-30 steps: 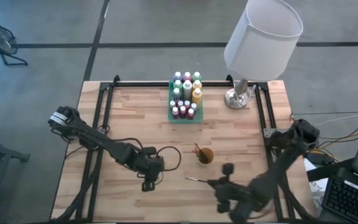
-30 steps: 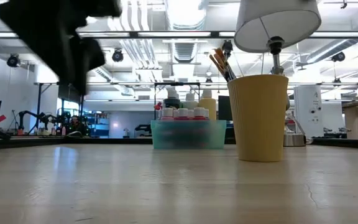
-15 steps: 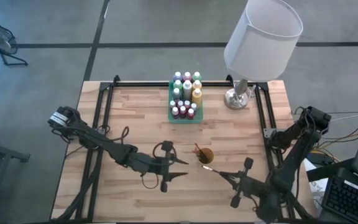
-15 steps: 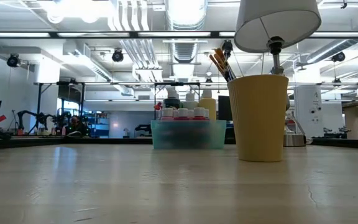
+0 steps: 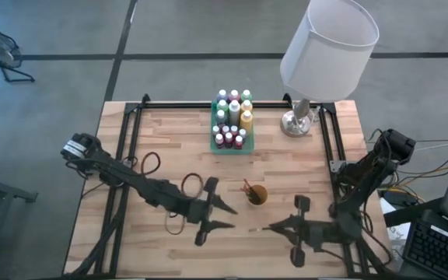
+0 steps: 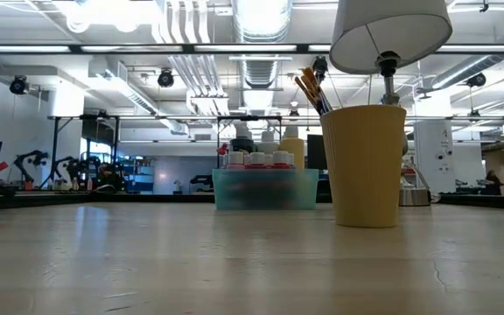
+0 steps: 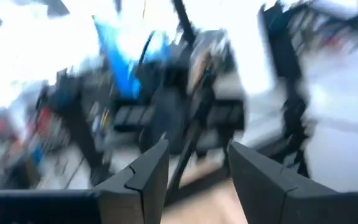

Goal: Pick & Place Paint Supplies
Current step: Put the silver paintbrush into the yellow cup

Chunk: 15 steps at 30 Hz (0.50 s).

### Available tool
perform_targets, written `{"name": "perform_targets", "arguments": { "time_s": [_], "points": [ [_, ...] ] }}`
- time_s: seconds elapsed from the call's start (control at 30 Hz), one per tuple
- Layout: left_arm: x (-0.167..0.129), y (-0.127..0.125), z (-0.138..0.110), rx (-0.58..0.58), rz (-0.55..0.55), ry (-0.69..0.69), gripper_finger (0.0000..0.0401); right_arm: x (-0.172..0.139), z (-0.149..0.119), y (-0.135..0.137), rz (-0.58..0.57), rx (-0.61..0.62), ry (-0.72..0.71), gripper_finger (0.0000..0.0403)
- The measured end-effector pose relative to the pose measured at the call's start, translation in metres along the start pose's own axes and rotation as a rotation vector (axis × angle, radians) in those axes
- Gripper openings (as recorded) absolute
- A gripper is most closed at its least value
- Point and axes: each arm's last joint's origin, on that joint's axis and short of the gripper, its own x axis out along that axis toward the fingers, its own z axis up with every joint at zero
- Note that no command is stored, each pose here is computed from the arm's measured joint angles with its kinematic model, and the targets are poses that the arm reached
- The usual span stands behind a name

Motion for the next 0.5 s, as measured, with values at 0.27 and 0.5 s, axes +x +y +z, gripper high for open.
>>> {"name": "perform_targets", "arguments": {
  "time_s": [0.27,0.5],
  "points": [
    [0.003,0.007,0.024,0.112,0.002,-0.2,0.0172,0.036,-0.002,-0.023,0.016,-0.108,-0.08,0.0011],
    [0.006,0.01,0.034,0.183,-0.006,-0.247,0.0172,0.051,0.004,-0.034,0.036,-0.146,-0.138,0.0011]
  ]
}}
